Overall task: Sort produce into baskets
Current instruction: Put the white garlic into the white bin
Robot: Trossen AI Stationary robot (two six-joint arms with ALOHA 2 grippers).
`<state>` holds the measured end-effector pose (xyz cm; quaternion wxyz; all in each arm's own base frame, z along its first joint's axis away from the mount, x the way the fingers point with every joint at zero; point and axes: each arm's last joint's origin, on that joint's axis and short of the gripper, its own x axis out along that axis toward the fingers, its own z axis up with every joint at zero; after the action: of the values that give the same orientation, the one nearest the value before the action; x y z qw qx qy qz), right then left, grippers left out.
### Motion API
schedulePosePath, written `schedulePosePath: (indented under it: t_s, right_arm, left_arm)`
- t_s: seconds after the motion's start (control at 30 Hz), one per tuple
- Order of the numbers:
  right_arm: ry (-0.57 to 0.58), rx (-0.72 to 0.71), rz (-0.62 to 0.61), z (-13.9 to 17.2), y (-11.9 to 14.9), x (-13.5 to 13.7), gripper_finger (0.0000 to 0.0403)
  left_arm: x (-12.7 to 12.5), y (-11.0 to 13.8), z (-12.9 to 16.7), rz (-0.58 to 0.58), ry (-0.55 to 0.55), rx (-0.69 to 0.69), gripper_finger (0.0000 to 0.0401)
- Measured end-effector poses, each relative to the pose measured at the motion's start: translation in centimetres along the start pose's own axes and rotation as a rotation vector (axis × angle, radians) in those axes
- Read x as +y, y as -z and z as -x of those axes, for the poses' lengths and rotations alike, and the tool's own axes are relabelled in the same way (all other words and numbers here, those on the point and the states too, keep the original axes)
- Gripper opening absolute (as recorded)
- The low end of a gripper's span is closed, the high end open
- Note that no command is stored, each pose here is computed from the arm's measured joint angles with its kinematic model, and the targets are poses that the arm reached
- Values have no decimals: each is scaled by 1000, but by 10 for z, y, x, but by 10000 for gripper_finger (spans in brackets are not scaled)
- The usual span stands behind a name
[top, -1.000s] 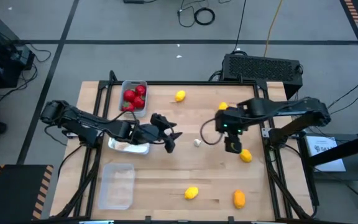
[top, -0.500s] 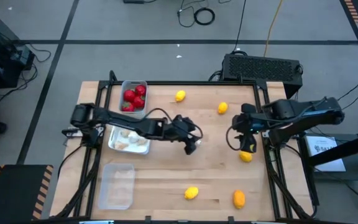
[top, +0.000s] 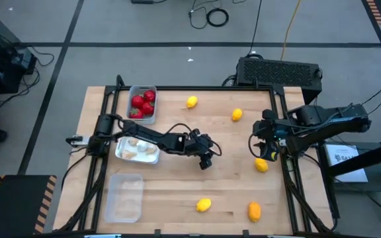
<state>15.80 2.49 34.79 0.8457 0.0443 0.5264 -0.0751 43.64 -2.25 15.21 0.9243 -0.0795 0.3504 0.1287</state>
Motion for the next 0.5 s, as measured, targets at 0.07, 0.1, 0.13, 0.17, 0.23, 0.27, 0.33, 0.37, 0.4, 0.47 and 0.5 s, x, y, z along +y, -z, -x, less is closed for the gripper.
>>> schedulePosePath:
  t_s: [0.07, 0.1, 0.13, 0.17, 0.23, 0.27, 0.33, 0.37, 0.4, 0.47, 0.5]
  right_arm:
    - [-2, -6, 4, 0, -1, 0, 226]
    - [-3, -10, 4, 0, -1, 0, 226]
    - [-4, -12, 4, 0, -1, 1, 226]
    - [-4, -12, 4, -1, -1, 1, 226]
    - [-5, -14, 4, -1, -2, 1, 226]
    - [-5, -14, 4, -1, -2, 1, 226]
    - [-5, -15, 4, -1, -2, 1, 226]
    - [-5, -15, 4, -1, -2, 1, 226]
    - [-6, -18, 3, -1, -2, 1, 226]
    - [-7, -22, 2, -1, -2, 1, 226]
    - [-8, -25, 2, -1, -3, 1, 226]
  left_arm:
    - [1, 2, -4, 0, -3, 6, 246]
    - [1, 4, -6, -3, -4, 6, 246]
    - [2, 4, -9, -4, -2, -3, 246]
    - [2, 5, -10, -5, -5, 4, 246]
    - [3, 6, -11, -6, -8, 10, 246]
    - [3, 7, -12, -5, -8, 9, 246]
    - [3, 7, -13, -6, -9, 7, 246]
    - [3, 8, -13, -7, -10, 11, 246]
    - [3, 9, -14, -7, -10, 13, 246]
    - [2, 11, -19, -4, -9, -4, 246]
    - [2, 13, -22, -6, -10, 2, 246]
